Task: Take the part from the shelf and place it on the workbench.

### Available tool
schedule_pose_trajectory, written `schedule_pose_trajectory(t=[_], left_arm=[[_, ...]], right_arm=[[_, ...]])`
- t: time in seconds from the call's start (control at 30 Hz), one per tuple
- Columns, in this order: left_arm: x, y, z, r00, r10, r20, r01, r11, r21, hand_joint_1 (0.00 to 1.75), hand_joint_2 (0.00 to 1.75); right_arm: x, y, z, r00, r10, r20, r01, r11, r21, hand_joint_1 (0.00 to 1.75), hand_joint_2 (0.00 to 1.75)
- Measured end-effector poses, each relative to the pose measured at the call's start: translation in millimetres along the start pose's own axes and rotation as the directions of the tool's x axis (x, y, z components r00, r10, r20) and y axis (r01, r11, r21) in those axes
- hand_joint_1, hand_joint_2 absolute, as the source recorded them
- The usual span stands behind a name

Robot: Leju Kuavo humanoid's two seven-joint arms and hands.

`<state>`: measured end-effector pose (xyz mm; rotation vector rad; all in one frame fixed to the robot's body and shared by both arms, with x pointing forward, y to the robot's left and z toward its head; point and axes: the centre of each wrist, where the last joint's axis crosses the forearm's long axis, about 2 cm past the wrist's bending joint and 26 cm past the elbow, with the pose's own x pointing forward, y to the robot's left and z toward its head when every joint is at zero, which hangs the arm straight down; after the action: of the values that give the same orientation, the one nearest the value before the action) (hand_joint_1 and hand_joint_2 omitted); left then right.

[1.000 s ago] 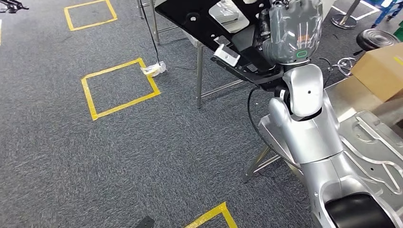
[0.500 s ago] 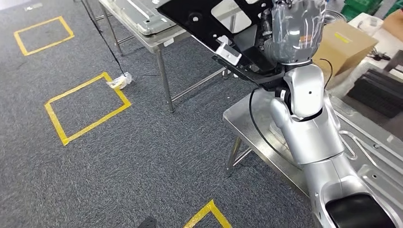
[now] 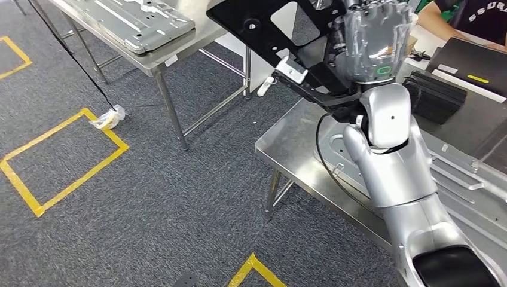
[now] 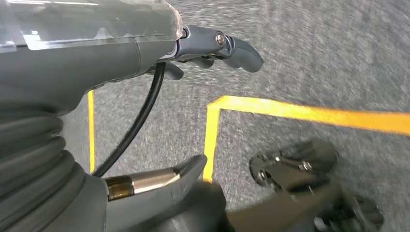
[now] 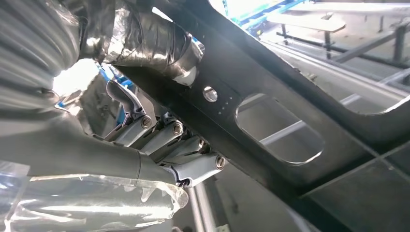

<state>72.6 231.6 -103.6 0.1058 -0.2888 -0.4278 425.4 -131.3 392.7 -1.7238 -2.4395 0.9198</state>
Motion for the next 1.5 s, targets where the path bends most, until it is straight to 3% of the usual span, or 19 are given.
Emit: schedule_pose_trajectory(t=[0.97,1.5], left_arm=[[1.8,1.5,-0.3,1.000,-0.007,-0.006,0.007,1.000,0.012,0.00,1.75],[1.6,2.1,-0.4,1.000,-0.018,-0.012,0.019,1.000,0.014,0.00,1.75]], right_arm=[[2.4,13.7,9.8,1.000,-0.010,-0.015,0.011,0.998,0.060,1.75,1.75],[1.7,18.5,13.5,0.999,0.048,-0.004,-0.047,0.996,0.079,1.75,1.75]])
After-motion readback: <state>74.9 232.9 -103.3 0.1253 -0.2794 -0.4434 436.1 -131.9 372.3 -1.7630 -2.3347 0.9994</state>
